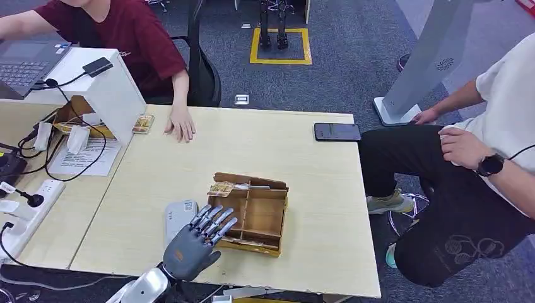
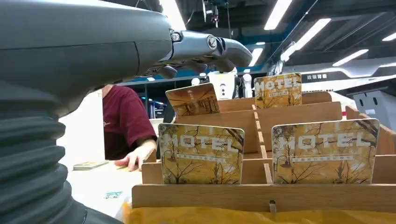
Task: Pass the card to the sensor for recognition and then transmit it.
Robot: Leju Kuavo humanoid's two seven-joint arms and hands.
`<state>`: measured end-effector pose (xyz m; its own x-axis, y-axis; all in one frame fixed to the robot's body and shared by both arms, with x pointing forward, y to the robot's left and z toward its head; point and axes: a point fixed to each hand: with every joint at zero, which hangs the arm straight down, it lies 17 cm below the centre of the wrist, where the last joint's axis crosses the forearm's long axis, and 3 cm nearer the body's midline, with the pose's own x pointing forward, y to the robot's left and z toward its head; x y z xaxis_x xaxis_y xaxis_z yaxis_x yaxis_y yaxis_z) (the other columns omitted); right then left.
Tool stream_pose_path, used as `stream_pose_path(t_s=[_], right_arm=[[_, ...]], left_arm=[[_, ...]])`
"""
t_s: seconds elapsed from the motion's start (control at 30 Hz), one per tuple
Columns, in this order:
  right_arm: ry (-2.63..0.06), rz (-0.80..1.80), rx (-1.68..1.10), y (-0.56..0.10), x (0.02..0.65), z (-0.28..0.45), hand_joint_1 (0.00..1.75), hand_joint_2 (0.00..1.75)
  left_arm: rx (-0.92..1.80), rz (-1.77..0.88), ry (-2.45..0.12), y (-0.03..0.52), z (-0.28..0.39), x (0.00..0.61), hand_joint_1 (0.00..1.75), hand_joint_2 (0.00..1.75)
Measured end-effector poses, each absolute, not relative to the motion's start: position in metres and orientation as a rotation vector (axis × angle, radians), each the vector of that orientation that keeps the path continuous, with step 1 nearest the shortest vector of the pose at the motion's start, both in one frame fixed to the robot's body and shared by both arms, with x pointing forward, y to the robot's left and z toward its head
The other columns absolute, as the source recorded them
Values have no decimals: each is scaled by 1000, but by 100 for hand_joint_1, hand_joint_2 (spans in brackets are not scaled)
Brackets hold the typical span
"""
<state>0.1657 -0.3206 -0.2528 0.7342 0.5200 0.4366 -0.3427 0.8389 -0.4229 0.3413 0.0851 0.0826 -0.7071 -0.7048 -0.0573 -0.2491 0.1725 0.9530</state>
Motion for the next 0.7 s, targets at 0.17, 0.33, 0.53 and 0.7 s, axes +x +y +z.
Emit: stream_pose_path(t_s=[0.17, 0.33, 0.53, 0.7], right_arm=[[-573, 484, -327, -321, 166, -253, 0, 175], [-575, 480, -327, -321, 166, -253, 0, 175], [-587, 471, -325, -320, 168, -252, 0, 175], [-595, 464, -324, -320, 169, -251, 0, 175]], left_arm=[[901, -1551, -2057, 85, 83, 341, 0, 175], [892, -1558, -2035, 87, 79, 343, 175, 175], [841, -1544, -2011, 89, 73, 345, 175, 175], [796, -1499, -2004, 91, 72, 346, 175, 175]])
